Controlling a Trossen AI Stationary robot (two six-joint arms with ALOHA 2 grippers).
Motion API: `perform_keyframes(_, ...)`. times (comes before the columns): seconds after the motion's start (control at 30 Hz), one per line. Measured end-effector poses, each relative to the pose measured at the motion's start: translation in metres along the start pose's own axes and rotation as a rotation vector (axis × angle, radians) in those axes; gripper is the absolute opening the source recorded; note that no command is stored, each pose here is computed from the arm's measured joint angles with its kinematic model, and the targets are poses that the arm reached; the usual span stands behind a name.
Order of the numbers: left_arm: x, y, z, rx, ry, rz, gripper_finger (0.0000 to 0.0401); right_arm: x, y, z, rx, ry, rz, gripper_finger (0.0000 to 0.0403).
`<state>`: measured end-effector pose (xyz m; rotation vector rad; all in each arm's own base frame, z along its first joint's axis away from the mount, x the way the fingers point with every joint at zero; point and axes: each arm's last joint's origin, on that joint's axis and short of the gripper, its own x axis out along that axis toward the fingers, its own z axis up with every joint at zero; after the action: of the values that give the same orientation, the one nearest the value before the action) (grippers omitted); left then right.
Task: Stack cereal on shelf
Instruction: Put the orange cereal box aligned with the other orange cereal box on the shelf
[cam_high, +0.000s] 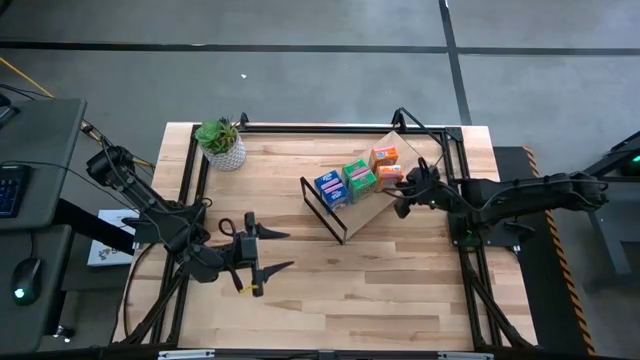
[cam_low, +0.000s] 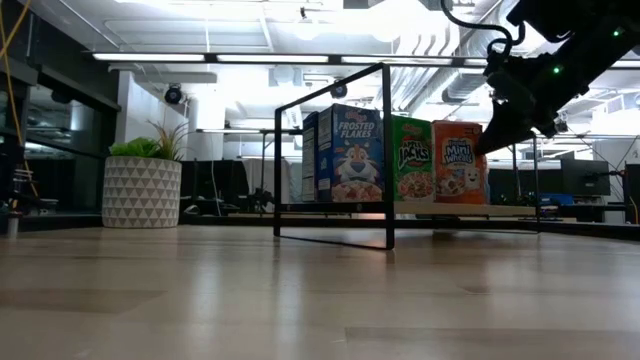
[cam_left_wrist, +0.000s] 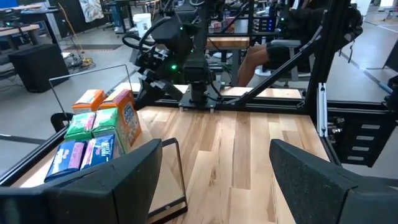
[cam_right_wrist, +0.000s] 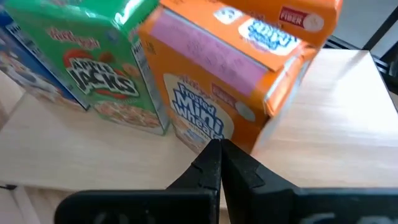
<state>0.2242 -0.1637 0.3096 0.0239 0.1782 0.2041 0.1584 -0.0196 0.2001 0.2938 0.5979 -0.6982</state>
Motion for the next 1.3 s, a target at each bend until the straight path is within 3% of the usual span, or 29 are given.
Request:
perform_keyframes(0.6,0.0,0.0,0.0,-0.001,0.001,-0.002,0.0289,0.0,-0.001,0.005,0.023,-0.079,-0.074,0.0)
perform_keyframes(0.97,0.0,0.0,0.0,0.002,0.003,-0.002,0.0289,-0.001,0.001,0.003,-0.01,-0.017,0.013,0.0)
perform_keyframes(1.17,0.0,0.0,-0.001,0.005,0.005,-0.004,0.0289,-0.025,0.002,0.032,-0.034,0.026,-0.012,0.0)
perform_keyframes(1.3,0.0,0.0,-0.001,0.004,0.005,-0.004,0.0289,-0.042,0.003,0.061,0.01,-0.092,-0.07,0.0)
